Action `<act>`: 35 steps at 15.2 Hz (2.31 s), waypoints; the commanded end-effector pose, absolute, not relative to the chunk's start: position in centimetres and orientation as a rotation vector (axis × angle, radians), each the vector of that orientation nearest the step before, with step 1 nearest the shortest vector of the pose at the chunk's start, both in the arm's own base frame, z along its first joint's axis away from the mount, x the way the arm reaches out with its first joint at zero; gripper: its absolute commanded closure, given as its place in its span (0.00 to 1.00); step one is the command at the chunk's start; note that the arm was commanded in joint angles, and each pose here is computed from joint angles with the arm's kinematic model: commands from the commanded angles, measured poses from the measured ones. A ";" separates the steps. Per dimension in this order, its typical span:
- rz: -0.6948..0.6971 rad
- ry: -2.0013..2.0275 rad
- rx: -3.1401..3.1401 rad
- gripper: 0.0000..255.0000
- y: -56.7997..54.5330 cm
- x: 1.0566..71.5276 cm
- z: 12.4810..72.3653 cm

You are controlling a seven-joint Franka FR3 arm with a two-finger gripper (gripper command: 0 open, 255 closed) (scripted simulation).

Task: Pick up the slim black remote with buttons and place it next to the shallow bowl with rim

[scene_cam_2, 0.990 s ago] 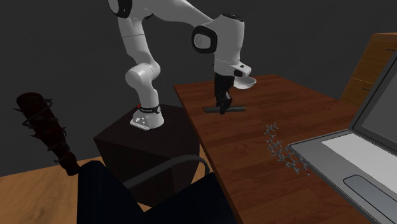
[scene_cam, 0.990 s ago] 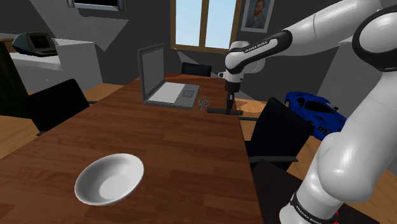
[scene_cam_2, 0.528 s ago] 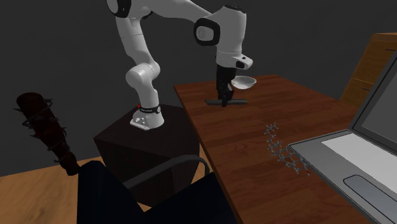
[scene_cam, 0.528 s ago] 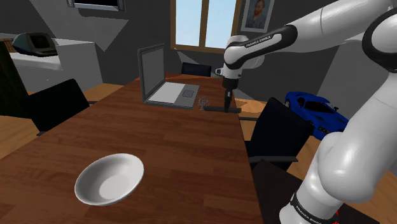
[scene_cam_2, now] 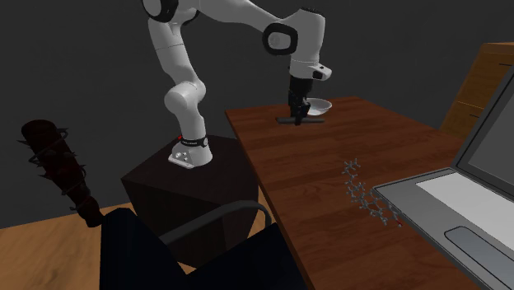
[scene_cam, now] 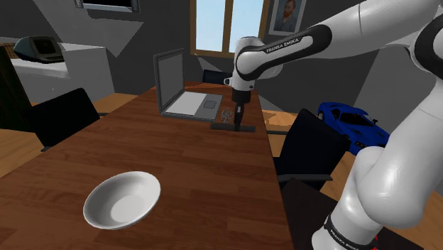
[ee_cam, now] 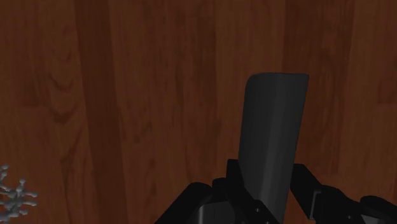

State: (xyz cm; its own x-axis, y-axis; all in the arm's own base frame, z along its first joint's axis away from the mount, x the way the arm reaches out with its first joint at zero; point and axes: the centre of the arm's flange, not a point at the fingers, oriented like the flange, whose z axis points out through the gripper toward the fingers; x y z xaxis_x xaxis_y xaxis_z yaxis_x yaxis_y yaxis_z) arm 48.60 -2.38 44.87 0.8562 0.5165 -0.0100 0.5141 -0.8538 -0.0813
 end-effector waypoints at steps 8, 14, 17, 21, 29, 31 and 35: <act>0.048 -0.818 -2.954 1.00 9.7 49.4 44.8; 0.048 -0.818 -2.954 1.00 17.6 50.1 44.8; 0.048 -0.818 -2.954 1.00 21.5 50.4 44.8; 0.048 -0.818 -2.954 1.00 26.6 50.8 44.8; 0.048 -0.818 -2.954 1.00 26.6 50.8 40.6; 0.048 -0.818 -2.954 1.00 26.6 50.8 39.5; 0.048 -0.818 -2.954 1.00 26.6 50.8 37.4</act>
